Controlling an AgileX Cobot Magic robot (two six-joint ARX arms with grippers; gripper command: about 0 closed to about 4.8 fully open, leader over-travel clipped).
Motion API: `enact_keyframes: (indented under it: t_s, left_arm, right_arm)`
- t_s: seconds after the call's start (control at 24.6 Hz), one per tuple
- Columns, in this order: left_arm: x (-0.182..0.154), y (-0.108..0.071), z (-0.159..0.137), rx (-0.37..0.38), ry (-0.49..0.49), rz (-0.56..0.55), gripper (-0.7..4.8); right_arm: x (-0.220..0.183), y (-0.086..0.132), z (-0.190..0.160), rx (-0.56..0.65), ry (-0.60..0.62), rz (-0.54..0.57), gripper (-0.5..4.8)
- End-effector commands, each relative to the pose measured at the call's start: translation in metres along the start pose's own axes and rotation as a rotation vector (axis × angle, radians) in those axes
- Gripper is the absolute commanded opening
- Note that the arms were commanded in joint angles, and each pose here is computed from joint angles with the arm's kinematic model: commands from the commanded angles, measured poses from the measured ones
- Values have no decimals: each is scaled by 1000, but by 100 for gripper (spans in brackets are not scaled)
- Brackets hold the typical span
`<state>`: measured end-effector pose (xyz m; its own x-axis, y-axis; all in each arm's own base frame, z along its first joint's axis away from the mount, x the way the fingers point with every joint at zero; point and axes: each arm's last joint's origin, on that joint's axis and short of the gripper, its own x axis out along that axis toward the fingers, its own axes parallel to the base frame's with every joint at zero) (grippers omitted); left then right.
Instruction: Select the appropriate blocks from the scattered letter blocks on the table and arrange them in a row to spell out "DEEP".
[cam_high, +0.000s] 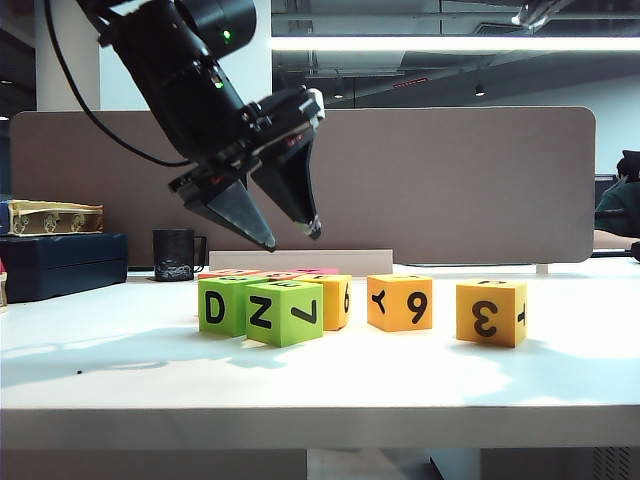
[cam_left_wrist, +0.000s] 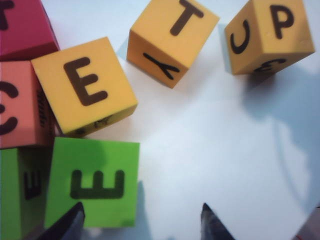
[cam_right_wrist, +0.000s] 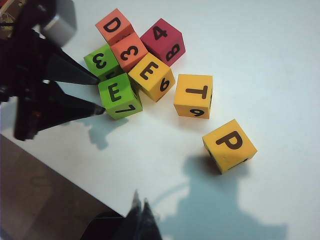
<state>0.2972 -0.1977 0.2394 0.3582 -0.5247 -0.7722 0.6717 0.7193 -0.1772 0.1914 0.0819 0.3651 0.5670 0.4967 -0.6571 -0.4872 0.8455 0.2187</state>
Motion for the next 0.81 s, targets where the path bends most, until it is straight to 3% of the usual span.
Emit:
enact_keyframes:
  t_s: [0.04, 0.41, 0.81]
  left_arm:
    - [9, 3, 8, 32, 37, 30, 320]
    - [21, 10, 11, 107, 91, 122, 353]
    - [29, 12, 8, 118, 121, 129, 355]
  right_arm:
    - [-12, 4, 7, -13, -32, 5, -1]
    - [-18, 6, 9, -15, -28, 5, -1]
    - [-18, 6, 9, -14, -25, 5, -1]
